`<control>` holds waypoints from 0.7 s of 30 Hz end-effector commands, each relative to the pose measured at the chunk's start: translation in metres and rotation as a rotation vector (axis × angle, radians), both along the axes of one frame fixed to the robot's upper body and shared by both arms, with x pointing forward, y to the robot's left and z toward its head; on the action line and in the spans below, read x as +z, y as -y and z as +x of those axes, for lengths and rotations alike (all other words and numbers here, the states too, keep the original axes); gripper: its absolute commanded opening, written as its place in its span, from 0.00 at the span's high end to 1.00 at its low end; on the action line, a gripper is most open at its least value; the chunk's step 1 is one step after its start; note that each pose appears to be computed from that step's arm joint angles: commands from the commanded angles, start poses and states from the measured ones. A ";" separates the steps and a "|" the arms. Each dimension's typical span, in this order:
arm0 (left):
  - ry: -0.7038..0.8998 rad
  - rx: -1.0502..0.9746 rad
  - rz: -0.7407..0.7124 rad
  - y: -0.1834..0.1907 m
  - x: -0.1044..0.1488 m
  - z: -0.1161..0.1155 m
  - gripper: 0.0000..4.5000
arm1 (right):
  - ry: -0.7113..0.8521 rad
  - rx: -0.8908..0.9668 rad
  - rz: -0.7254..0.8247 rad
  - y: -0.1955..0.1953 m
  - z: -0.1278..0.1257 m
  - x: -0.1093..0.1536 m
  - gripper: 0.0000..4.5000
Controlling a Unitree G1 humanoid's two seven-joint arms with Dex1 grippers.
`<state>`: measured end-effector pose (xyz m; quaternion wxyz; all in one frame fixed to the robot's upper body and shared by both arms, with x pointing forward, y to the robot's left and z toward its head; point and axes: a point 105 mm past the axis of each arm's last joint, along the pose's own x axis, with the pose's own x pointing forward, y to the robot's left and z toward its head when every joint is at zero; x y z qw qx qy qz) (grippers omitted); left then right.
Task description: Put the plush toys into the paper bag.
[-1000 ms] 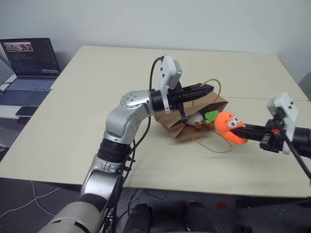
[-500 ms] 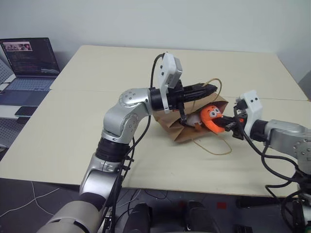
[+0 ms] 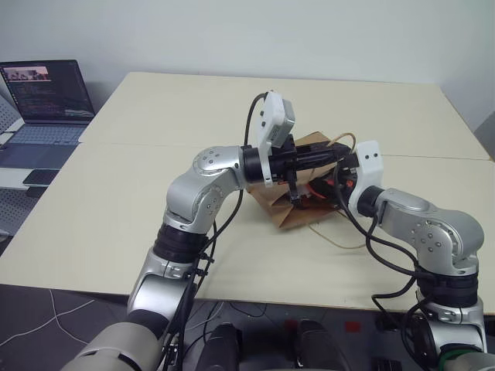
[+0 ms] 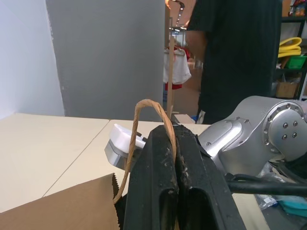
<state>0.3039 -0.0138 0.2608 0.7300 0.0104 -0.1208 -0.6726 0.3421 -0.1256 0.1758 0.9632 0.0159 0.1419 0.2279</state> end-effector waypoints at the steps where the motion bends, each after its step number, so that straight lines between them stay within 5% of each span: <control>1: 0.045 0.011 -0.014 0.000 0.011 -0.001 1.00 | 0.087 0.006 0.009 0.002 -0.002 0.026 0.01; 15: 0.058 0.080 -0.017 -0.002 0.012 0.013 1.00 | 0.019 0.190 -0.069 0.048 -0.052 0.057 0.01; 21: 0.066 0.112 -0.022 -0.004 0.013 0.019 1.00 | -0.137 0.121 0.037 0.096 -0.086 0.039 0.01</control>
